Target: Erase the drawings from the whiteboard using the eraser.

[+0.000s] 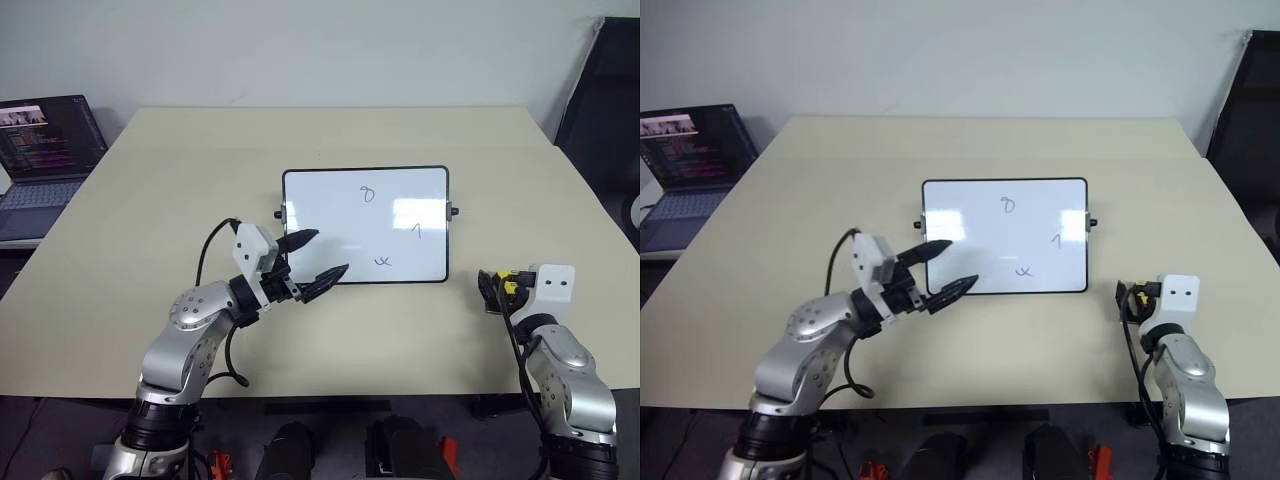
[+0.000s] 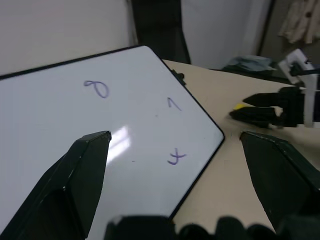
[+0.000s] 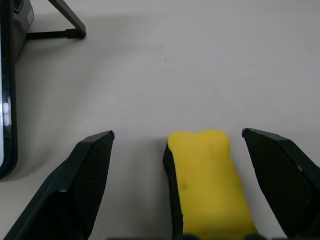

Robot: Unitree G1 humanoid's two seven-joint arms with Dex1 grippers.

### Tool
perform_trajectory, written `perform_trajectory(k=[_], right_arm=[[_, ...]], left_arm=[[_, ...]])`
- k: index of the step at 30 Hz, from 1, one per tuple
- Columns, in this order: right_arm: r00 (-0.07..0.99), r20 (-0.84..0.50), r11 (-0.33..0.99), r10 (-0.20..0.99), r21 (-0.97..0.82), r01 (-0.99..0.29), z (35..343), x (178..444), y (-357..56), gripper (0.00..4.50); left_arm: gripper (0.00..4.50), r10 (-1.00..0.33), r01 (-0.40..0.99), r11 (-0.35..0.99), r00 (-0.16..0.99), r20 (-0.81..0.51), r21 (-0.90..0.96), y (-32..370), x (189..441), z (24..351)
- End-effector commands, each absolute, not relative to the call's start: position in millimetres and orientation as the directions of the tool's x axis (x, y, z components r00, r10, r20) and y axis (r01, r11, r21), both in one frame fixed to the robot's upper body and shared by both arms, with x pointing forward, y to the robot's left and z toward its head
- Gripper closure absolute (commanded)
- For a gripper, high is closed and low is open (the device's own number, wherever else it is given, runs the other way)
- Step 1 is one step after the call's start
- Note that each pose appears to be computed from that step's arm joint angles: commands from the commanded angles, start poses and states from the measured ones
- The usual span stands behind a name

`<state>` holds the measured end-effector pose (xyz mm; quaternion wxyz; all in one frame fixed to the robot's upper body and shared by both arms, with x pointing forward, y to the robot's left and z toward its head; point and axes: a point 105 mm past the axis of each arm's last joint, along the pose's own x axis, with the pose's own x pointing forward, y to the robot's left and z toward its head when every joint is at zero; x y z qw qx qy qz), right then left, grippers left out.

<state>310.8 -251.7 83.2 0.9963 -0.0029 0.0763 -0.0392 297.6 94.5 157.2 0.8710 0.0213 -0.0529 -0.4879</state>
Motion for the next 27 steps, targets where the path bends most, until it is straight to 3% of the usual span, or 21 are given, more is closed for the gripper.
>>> perform_trajectory(k=[1,6,27], right_arm=[[0.989,-0.130,0.997,-0.072,-0.003,0.073,92,312,-254,0.02],[0.985,-0.151,0.997,-0.081,0.004,0.083,86,310,-256,0.02],[0.975,-0.161,0.984,-0.152,0.063,0.164,84,304,-267,0.02]], left_arm=[[0.00,-0.897,0.895,0.440,0.434,0.083,0.075,84,291,164],[0.00,-0.925,0.925,0.377,0.374,0.074,0.042,74,285,160],[0.00,-0.921,0.924,0.381,0.376,0.100,0.034,74,288,163]])
